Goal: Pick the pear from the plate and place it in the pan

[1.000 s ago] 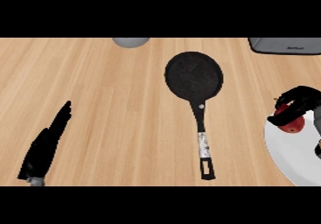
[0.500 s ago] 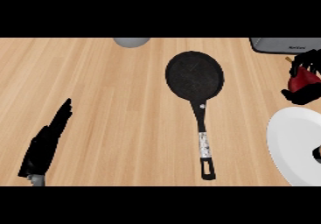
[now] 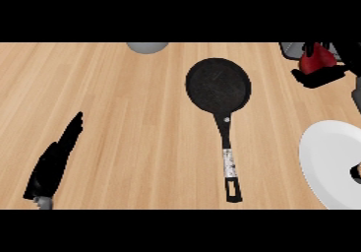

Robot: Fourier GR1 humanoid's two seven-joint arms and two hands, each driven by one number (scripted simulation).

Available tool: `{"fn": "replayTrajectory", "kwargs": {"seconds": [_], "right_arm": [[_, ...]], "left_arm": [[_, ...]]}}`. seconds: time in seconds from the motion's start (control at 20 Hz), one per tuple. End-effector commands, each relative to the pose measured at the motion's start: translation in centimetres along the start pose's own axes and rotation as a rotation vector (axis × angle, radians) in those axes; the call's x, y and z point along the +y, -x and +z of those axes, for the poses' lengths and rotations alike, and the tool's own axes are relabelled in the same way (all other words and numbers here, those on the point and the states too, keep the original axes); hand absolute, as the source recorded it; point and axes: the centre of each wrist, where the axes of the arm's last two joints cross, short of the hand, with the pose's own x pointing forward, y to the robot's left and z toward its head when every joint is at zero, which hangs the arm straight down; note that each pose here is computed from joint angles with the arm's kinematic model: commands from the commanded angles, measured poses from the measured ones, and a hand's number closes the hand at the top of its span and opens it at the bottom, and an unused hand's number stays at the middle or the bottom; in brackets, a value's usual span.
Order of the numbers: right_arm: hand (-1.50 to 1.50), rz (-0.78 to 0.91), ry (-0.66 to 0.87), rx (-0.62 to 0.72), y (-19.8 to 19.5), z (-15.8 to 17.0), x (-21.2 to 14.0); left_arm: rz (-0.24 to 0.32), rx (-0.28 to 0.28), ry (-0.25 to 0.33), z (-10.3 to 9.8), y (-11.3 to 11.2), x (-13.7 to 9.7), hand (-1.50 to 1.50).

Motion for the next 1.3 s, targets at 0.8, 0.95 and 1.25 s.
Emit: {"fn": "replayTrajectory", "kwargs": {"seconds": [0.8, 0.95, 1.25], "right_arm": [[1.5, -0.194, -0.231, -0.029, -13.4, -8.3, 11.4], [1.5, -0.12, -0.307, -0.05, -14.4, -7.0, 14.8], [-1.5, -0.41, -0.524, 0.127, -14.3, -5.5, 17.6]], "left_arm": [[0.004, -0.036, 0.031, -0.3, -1.1, -0.3, 0.0], [-0.012, -0.043, 0.04, -1.5, -1.9, -1.2, 0.0], [-0.003, -0.034, 0.023, -1.7, -1.0, -1.4, 0.0]]}}
